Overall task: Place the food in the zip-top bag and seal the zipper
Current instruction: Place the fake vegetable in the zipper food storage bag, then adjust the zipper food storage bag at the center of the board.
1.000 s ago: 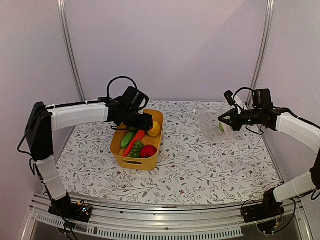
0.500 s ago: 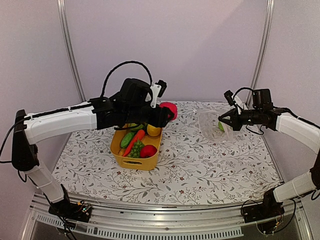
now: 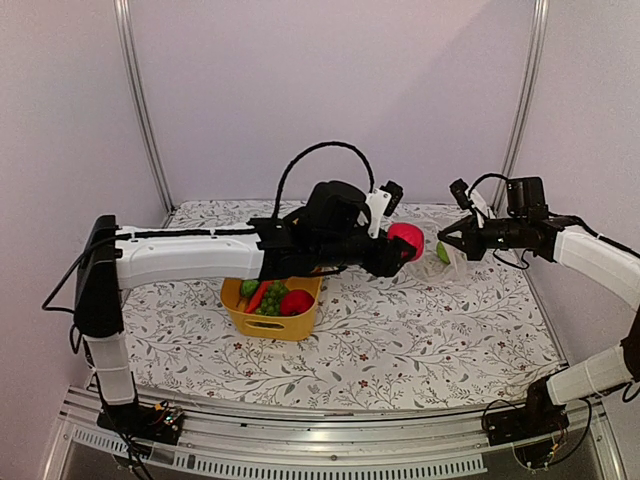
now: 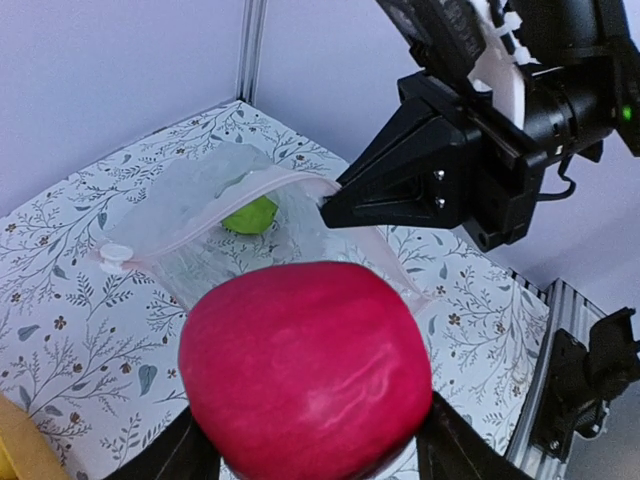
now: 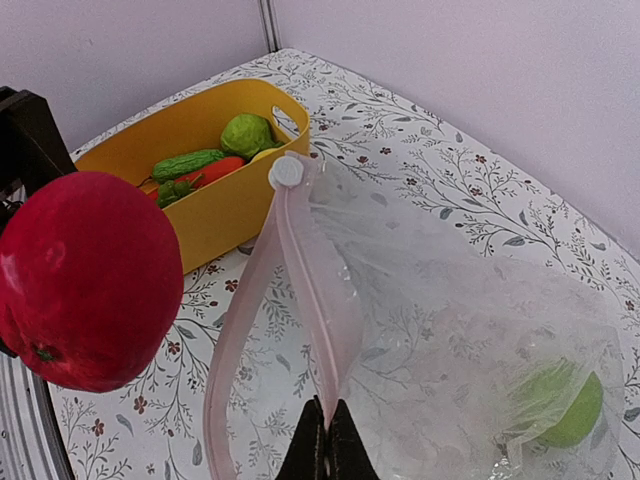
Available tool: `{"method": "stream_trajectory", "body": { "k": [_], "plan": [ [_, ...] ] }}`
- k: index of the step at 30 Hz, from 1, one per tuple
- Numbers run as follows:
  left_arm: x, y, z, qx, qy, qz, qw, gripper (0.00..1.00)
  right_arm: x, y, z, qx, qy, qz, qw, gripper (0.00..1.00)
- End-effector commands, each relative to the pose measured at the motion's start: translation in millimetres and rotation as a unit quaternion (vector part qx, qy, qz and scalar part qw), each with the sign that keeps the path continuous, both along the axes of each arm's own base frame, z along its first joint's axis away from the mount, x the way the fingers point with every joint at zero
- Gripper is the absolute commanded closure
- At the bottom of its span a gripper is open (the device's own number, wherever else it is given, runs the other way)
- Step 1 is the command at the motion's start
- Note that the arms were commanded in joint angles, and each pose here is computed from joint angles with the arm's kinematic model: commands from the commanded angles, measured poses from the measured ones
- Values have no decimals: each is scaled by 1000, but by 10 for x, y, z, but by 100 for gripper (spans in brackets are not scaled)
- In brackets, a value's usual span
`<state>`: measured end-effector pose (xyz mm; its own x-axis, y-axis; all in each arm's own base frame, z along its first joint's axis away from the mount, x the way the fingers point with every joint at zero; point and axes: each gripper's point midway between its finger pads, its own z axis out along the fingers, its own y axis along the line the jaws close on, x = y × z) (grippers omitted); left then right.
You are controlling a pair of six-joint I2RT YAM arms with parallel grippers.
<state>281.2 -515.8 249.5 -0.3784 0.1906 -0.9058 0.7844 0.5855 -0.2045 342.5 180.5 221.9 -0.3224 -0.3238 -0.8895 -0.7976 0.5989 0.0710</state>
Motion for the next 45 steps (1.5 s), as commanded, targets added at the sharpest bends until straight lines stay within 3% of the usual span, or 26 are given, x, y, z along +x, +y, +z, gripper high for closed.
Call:
{"method": "stream_trajectory", "body": {
  "k": [1,11,12,14,20,24,29,37,45],
  "plan": [
    [70,-259,35,-21,5,12,1000,37,-45,-5,32,9,3,3,1000,100],
    [394,-479,-132,1,10,75,997,13,-42,-22,42,17,10,1,1000,100],
    [395,-479,-105,-1,8,76,997,6,-42,-23,41,17,10,1,1000,100],
    [363,-470,-11,-5,0,71,997,5,-35,-34,50,18,10,-1,1000,100],
    [104,-274,519,-39,-68,49,996,8,-28,-53,48,17,9,-4,1000,100],
    [88,75,645,-48,-83,90,991,9,-12,-67,41,14,8,-7,1000,100],
    [100,346,300,-56,-27,147,987,16,-4,-77,33,13,8,-9,1000,100],
    [170,67,-201,-76,71,168,980,28,0,-76,-14,10,12,-8,1000,100],
    [499,-73,-754,-41,142,221,964,37,-2,-76,-14,9,10,-7,1000,100]
  ]
}}
